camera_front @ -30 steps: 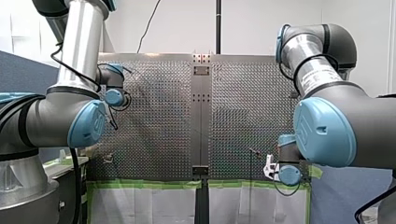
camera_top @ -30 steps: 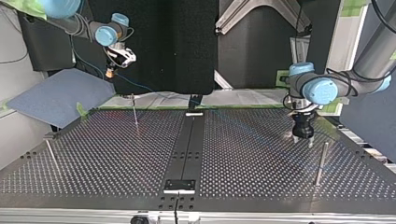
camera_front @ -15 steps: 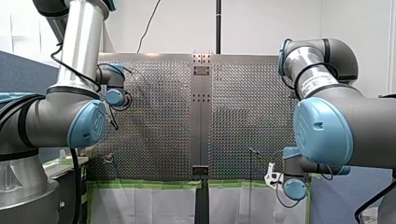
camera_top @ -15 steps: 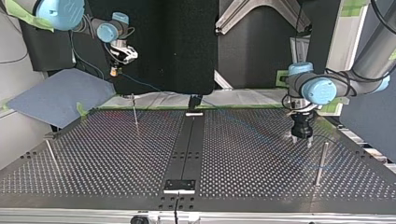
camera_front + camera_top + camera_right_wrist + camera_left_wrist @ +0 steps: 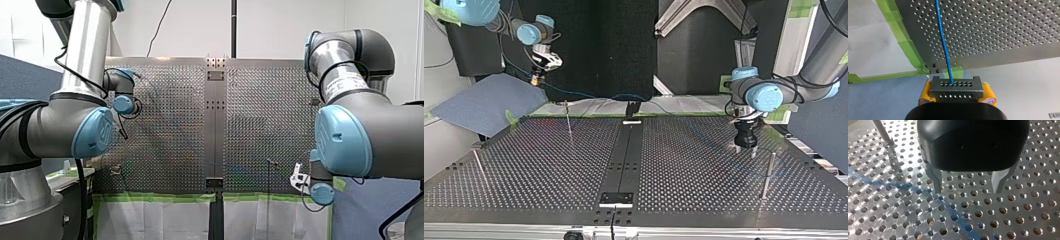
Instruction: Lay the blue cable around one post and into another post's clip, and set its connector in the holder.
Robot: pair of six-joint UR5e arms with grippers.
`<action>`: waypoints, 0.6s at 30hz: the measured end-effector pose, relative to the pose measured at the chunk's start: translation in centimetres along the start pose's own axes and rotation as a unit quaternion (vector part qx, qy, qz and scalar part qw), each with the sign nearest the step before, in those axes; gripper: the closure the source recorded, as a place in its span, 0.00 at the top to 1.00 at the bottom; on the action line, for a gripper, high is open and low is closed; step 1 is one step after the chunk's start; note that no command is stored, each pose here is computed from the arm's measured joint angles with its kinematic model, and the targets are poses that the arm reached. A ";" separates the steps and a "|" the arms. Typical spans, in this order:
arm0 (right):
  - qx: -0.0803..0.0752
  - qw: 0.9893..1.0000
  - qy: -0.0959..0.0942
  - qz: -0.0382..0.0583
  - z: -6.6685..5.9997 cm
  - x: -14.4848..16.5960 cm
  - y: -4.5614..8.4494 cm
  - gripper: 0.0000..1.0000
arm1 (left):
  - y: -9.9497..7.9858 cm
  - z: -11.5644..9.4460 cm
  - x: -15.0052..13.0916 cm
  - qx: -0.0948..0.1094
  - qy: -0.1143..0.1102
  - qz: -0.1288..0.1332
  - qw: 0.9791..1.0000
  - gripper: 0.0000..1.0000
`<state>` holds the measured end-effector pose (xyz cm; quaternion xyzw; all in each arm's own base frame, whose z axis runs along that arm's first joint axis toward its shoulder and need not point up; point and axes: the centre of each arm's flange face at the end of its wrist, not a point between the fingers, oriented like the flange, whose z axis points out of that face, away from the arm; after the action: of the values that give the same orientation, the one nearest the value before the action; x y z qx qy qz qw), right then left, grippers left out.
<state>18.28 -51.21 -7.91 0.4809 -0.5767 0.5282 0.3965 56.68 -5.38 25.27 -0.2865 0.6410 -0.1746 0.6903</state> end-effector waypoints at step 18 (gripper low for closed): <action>0.027 0.999 0.031 0.009 0.5 4.5 -1.2 0.00 | -3.1 -3.4 4.3 -0.011 0.070 0.015 0.997 1.00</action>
<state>18.47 -52.33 -3.33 0.4695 -0.5536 0.5619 0.3966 54.21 -10.98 23.78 -0.2715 0.6940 -0.1766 0.6430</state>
